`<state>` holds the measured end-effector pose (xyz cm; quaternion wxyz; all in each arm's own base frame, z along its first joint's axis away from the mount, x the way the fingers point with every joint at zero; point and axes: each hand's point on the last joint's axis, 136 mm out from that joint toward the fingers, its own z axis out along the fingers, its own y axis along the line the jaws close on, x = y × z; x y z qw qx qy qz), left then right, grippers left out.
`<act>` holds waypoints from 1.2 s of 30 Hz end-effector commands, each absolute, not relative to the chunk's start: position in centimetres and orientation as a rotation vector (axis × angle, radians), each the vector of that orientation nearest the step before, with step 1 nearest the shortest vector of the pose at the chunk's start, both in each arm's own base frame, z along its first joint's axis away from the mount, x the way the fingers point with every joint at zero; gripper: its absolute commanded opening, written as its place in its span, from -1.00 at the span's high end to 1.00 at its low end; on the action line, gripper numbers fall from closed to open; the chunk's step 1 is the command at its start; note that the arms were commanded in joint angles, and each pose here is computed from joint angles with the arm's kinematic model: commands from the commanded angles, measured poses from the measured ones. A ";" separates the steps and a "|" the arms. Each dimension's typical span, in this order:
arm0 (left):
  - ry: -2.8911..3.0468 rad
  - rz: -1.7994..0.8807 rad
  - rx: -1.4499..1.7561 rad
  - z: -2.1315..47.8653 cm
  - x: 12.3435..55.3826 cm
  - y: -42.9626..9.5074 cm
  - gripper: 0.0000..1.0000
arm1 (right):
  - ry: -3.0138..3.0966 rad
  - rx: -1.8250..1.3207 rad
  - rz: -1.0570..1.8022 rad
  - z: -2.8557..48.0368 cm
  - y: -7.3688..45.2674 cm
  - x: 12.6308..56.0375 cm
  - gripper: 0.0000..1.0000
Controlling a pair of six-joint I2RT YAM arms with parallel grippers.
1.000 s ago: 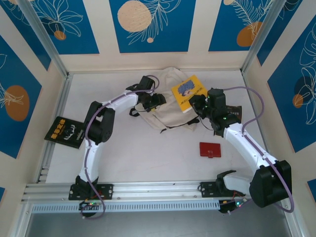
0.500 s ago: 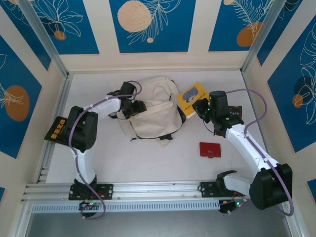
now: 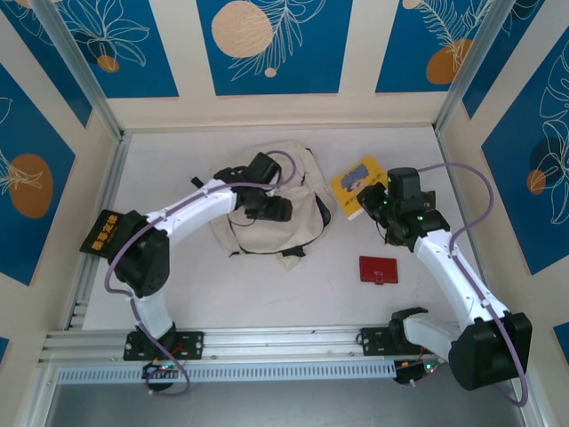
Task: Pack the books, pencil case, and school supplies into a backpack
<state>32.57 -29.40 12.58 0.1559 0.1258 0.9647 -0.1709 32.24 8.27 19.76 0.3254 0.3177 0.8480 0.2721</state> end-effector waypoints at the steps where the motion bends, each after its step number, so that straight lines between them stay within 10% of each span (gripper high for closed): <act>1: 2.761 -0.594 0.549 12.7 30.6 -32.1 -0.30 | 2.117 0.780 0.717 23.1 7.3 32.7 0.87; 16: 2.846 -0.576 0.732 8.2 29.3 -36.8 -0.02 | 2.111 0.794 0.738 22.7 7.0 32.3 0.86; 26: 2.781 -0.454 0.733 9.9 30.9 -35.6 1.00 | 2.107 0.790 0.733 23.0 6.6 32.1 0.86; 36: 2.562 -0.366 0.551 18.0 34.8 -32.0 1.00 | 2.139 0.734 0.756 23.4 6.8 30.9 0.87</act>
